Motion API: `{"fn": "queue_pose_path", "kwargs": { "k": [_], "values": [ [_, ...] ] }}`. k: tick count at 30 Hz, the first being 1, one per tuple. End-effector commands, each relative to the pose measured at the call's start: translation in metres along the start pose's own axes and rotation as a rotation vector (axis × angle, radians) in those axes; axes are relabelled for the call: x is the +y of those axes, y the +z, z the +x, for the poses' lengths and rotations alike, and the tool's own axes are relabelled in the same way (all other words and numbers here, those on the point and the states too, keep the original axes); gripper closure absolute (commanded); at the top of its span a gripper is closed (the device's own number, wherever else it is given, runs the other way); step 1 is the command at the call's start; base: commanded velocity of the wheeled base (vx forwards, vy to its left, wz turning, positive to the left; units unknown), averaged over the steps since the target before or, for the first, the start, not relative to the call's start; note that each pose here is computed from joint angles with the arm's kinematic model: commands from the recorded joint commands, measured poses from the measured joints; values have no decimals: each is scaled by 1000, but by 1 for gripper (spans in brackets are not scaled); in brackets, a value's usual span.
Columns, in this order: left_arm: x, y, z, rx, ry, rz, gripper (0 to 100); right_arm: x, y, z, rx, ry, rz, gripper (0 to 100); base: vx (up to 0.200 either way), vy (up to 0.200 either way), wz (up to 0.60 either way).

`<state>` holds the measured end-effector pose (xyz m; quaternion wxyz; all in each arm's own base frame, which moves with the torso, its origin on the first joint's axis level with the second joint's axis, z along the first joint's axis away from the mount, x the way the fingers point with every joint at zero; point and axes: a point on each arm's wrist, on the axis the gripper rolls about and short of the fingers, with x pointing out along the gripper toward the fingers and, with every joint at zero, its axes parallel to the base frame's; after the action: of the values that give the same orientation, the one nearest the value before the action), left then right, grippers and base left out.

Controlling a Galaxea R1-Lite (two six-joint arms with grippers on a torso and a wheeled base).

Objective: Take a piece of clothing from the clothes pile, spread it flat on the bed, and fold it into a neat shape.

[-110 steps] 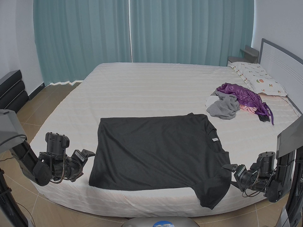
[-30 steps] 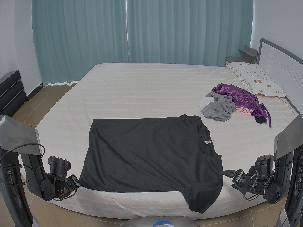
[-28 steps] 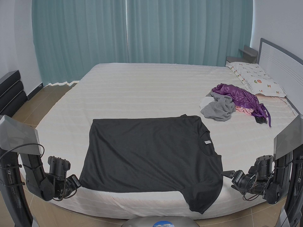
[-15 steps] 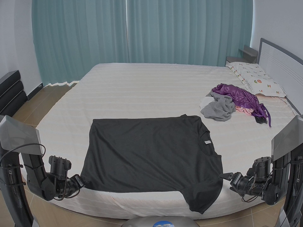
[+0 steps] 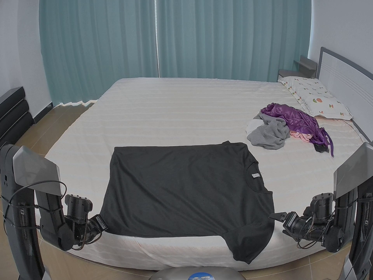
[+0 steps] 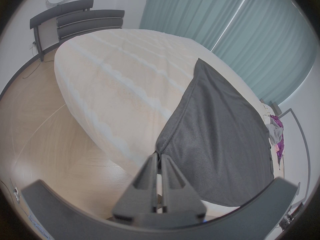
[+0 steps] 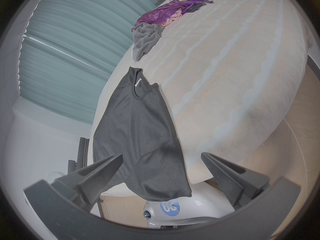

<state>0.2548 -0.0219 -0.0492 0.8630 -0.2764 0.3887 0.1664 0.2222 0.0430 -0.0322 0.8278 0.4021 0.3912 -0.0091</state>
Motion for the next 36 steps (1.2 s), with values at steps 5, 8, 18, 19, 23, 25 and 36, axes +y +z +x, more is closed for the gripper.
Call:
{"fn": "queue_pose_path", "kwargs": {
  "k": [5, 8, 18, 19, 23, 25, 36],
  "values": [
    [5, -2, 0, -8, 44, -2, 100, 1, 1, 0, -7, 9, -3, 0, 0, 0, 0],
    [9, -4, -5, -2, 59, 9, 100, 1, 1, 0, -8, 8, -5, 0, 0, 0, 0],
    [14, -5, -14, -2, 87, 70, 100, -6, -4, 3, 10, -32, -60, 0, 0, 0, 0],
    [15, -5, -14, -2, 87, 78, 100, -8, -5, 4, 12, -43, -69, 0, 0, 0, 0],
    [16, -5, -17, 2, 92, 93, 100, -11, -9, 11, 9, -76, -117, 0, 0, 0, 0],
    [17, -5, -17, 2, 93, 95, 100, -8, -11, 15, 13, -67, -129, 0, 0, 0, 0],
    [18, -5, -15, 5, 100, 93, 100, 4, -3, 38, -32, 5, -149, 0, 0, 0, 0]
  ]
}}
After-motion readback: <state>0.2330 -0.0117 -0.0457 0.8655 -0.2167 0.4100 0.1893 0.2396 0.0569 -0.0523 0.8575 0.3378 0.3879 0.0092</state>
